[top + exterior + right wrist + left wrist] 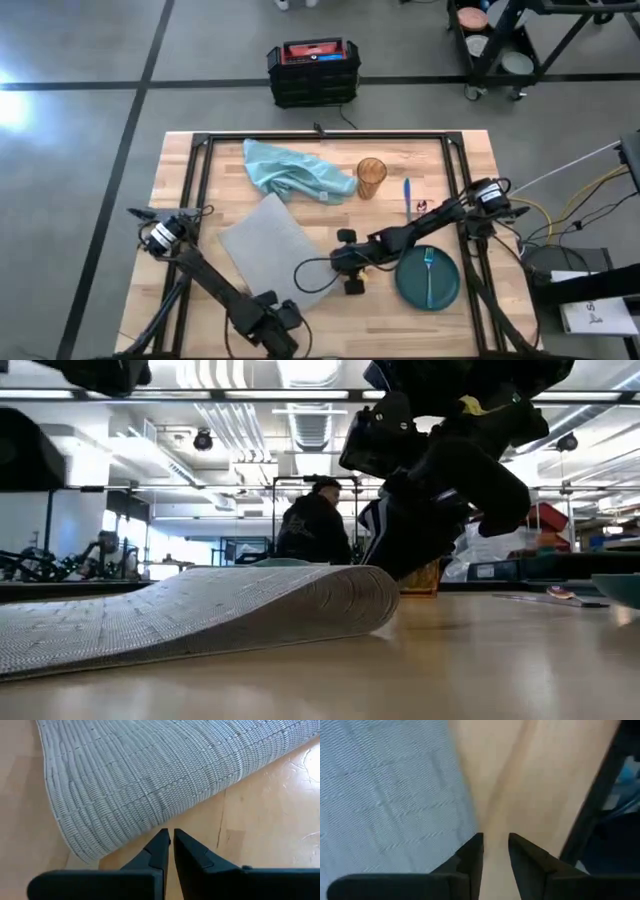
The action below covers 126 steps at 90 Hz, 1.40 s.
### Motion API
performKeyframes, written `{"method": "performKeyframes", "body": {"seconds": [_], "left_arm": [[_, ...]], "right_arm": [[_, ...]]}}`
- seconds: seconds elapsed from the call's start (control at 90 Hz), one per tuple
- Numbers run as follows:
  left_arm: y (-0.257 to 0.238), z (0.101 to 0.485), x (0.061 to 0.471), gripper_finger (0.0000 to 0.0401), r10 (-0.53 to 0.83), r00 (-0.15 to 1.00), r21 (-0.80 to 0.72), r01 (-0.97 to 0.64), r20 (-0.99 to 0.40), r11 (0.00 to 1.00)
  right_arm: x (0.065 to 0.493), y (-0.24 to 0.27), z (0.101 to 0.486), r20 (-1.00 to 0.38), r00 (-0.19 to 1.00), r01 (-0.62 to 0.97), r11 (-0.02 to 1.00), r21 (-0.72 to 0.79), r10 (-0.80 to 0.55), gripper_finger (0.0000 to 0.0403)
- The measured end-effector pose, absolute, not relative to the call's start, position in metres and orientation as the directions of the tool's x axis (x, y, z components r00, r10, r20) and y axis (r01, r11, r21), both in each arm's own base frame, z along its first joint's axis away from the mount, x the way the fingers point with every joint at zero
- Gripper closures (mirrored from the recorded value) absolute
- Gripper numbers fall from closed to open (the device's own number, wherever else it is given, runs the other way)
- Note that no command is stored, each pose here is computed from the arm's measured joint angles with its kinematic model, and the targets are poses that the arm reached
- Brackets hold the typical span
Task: Set table place
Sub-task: Prepare the gray table mat
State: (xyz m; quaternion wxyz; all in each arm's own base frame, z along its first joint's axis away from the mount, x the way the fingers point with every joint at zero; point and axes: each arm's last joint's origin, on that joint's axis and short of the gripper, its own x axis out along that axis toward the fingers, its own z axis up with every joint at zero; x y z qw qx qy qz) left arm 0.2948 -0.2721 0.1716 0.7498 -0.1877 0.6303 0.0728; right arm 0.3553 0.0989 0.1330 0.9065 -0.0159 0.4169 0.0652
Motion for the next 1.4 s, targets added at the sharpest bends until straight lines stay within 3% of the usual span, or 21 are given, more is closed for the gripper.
{"method": "performKeyframes", "body": {"seconds": [0.256, 0.522, 0.633, 0.778, 0.989, 1.256, 1.4], "left_arm": [[-0.273, 0.156, 0.286, 0.0319, -0.077, 0.236, -0.165, -0.376, -0.969, 0.912], [-0.274, 0.143, 0.285, 0.0294, -0.155, 0.29, -0.259, -0.364, -0.944, 0.895], [-0.272, 0.138, 0.282, 0.032, -0.146, 0.28, -0.244, -0.358, -0.949, 0.901], [-0.269, 0.132, 0.279, 0.039, -0.133, 0.266, -0.227, -0.362, -0.955, 0.904], [-0.271, 0.138, 0.281, 0.0399, -0.129, 0.26, -0.218, -0.35, -0.957, 0.911], [-0.282, 0.179, 0.286, 0.0401, -0.076, 0.243, -0.123, -0.185, -0.967, 0.975], [-0.288, 0.177, 0.278, 0.039, -0.061, 0.245, -0.098, -0.139, -0.968, 0.985]], "right_arm": [[0.355, 0.099, 0.133, -0.757, 0.645, -0.139, 0.99, 0.018, 0.104, 0.0389], [0.356, 0.099, 0.133, -0.753, 0.65, -0.139, 0.99, 0.014, 0.102, 0.0389], [0.356, 0.099, 0.133, -0.752, 0.651, -0.14, 0.99, 0.014, 0.102, 0.0389], [0.356, 0.099, 0.133, -0.753, 0.65, -0.14, 0.99, 0.013, 0.102, 0.0389], [0.356, 0.099, 0.133, -0.754, 0.649, -0.141, 0.99, 0.012, 0.101, 0.0389], [0.356, 0.099, 0.133, -0.754, 0.649, -0.14, 0.99, 0.012, 0.101, 0.0389], [0.356, 0.099, 0.132, -0.755, 0.648, -0.14, 0.99, 0.012, 0.101, 0.0389]]}}
